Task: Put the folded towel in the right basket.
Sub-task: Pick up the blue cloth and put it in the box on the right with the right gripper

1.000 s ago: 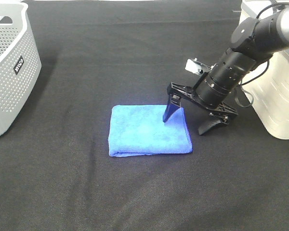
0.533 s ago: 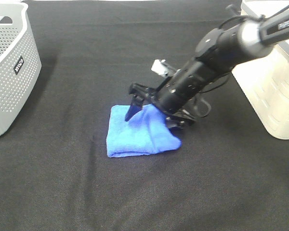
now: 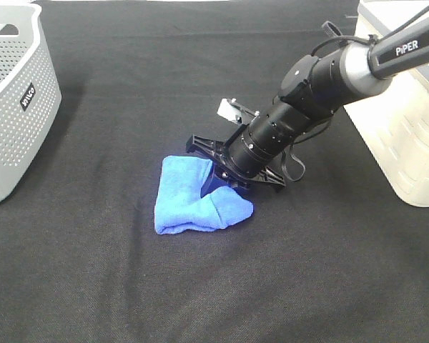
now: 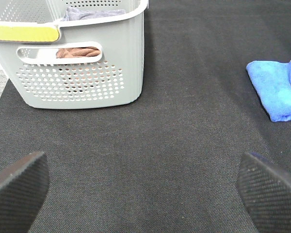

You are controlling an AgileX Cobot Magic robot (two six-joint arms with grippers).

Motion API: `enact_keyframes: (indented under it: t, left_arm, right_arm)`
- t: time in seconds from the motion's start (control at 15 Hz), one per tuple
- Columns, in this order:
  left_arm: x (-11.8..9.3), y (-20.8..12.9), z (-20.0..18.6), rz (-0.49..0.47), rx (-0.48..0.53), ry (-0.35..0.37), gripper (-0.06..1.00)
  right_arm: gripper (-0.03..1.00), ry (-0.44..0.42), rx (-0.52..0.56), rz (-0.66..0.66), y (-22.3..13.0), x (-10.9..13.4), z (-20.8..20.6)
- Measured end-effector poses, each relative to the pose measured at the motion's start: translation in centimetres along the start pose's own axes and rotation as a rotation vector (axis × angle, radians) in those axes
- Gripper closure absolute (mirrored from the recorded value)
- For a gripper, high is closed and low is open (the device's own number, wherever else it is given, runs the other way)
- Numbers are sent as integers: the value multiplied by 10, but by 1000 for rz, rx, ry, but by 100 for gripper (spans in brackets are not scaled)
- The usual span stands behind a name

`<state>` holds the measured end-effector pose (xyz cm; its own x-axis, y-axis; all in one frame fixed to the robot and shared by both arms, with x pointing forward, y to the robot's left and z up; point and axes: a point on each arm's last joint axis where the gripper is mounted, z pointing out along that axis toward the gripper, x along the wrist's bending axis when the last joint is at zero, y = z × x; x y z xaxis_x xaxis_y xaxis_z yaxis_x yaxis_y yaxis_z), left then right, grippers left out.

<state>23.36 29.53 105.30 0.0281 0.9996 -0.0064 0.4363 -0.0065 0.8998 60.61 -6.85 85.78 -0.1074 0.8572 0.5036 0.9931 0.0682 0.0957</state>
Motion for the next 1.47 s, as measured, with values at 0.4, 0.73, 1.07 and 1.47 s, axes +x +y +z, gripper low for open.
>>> enact_keyframes:
  t: [0.4, 0.73, 1.07, 1.47]
  left_arm:
    - [0, 0, 0, 0, 0, 0, -3]
    - [0, 0, 0, 0, 0, 0, -3]
    - [0, 0, 0, 0, 0, 0, -3]
    - [0, 0, 0, 0, 0, 0, -3]
  right_arm:
    - [78, 188, -14, -234, 41, 75, -116]
    - [78, 221, -337, -293, 85, 65, -268]
    - [78, 20, -711, -192, 89, -12, -406]
    - [78, -537, -705, -54, 78, -107, -442]
